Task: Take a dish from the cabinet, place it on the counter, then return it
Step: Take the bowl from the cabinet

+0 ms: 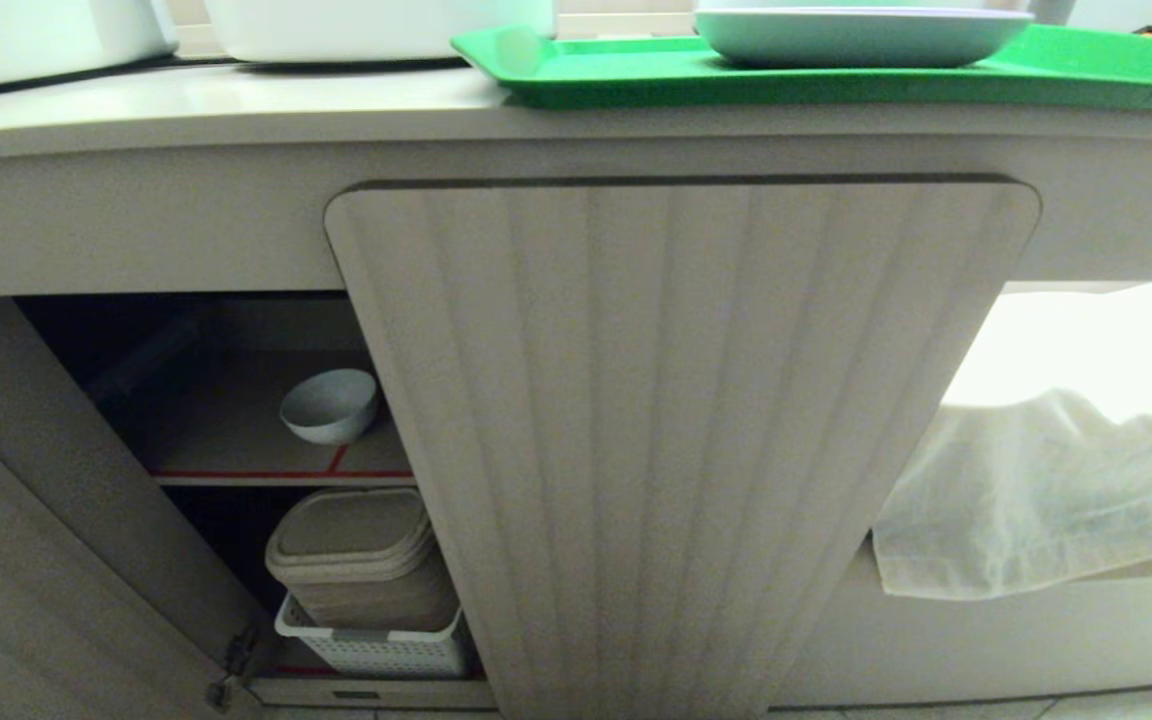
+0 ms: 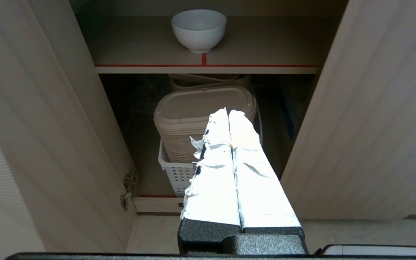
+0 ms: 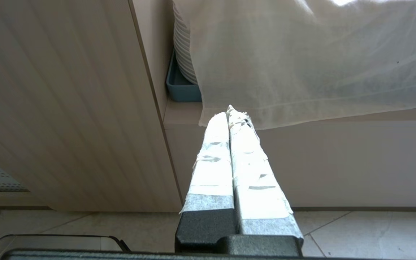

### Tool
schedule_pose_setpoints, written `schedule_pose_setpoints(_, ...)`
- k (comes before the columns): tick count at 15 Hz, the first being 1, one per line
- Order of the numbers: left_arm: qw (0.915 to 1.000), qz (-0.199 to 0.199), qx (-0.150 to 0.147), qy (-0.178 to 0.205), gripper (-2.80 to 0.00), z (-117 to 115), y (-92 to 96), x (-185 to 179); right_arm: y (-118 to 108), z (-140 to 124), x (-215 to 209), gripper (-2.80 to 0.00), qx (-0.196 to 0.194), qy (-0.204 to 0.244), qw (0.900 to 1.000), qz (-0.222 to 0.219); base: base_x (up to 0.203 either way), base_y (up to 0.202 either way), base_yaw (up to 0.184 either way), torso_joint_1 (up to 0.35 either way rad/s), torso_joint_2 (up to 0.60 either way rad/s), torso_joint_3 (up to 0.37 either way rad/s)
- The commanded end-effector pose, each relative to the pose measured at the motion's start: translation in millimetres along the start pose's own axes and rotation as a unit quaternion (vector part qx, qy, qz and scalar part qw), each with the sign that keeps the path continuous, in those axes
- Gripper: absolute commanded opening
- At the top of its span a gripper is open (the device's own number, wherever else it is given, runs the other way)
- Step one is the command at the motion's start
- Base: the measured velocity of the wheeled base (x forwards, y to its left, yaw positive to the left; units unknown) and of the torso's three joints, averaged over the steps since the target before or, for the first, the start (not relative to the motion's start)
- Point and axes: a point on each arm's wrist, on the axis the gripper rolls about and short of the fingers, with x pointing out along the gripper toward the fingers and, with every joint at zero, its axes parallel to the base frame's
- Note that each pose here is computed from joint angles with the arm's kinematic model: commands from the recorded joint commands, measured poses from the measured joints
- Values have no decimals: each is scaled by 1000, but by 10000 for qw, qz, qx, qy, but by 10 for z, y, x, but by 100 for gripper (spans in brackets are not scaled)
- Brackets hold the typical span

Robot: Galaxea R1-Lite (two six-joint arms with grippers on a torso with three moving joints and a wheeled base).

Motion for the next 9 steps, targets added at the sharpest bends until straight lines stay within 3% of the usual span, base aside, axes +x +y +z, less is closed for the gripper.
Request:
schedule_pose_setpoints(1,10000,-11,-13,-4,-280,1,0,0,0,2,0,-280,3,-11,10000,2,0,0,0,0,0,0)
schedule_pose_setpoints(7,10000,-20,21,-4,-280,1,-1,0,0,1,0,-280,3,-4,10000,2,0,0,0,0,0,0)
schedule_pose_setpoints(9,9996,-137,-13,-229,-280,171,-8,-36,0,1,0,-280,3,-4,10000,2,0,0,0,0,0,0)
